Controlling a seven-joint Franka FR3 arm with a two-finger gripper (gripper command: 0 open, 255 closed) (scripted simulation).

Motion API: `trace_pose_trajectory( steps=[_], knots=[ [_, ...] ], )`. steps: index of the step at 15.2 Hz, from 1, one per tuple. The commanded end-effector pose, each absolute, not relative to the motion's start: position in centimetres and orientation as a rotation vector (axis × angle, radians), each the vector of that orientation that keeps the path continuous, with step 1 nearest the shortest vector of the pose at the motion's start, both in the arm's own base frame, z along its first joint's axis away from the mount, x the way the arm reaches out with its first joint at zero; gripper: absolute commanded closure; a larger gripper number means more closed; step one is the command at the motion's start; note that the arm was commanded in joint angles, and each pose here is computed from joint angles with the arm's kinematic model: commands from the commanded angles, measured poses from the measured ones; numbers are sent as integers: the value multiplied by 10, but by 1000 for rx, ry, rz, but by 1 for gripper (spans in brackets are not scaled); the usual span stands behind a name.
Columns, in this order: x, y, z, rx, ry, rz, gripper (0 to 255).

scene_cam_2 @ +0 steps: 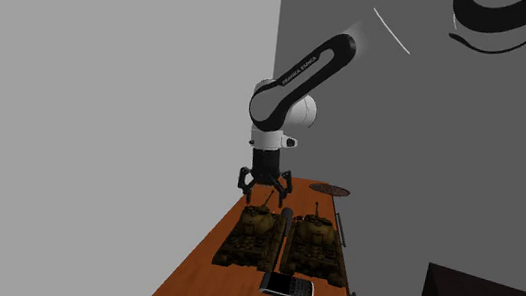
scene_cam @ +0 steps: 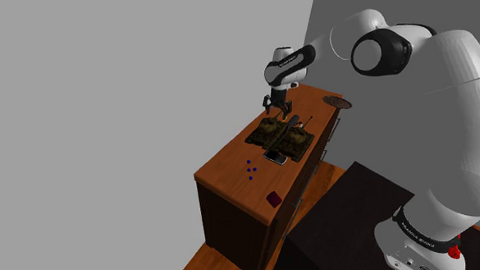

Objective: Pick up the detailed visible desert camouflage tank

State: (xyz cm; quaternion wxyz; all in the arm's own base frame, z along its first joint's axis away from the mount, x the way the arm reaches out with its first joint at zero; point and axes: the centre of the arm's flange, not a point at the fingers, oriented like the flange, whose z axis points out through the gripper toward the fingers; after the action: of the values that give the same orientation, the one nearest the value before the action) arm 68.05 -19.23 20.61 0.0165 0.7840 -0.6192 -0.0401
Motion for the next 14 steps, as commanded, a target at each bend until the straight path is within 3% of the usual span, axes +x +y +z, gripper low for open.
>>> trace_pose_trajectory(
  steps=[1,2,14],
  knots=[
    [681,-192,204,2438,-1925,-124,0],
    [681,-192,204,2438,-1925,-124,255],
    [681,-192,220,2438,-1925,-124,255]
  ],
)
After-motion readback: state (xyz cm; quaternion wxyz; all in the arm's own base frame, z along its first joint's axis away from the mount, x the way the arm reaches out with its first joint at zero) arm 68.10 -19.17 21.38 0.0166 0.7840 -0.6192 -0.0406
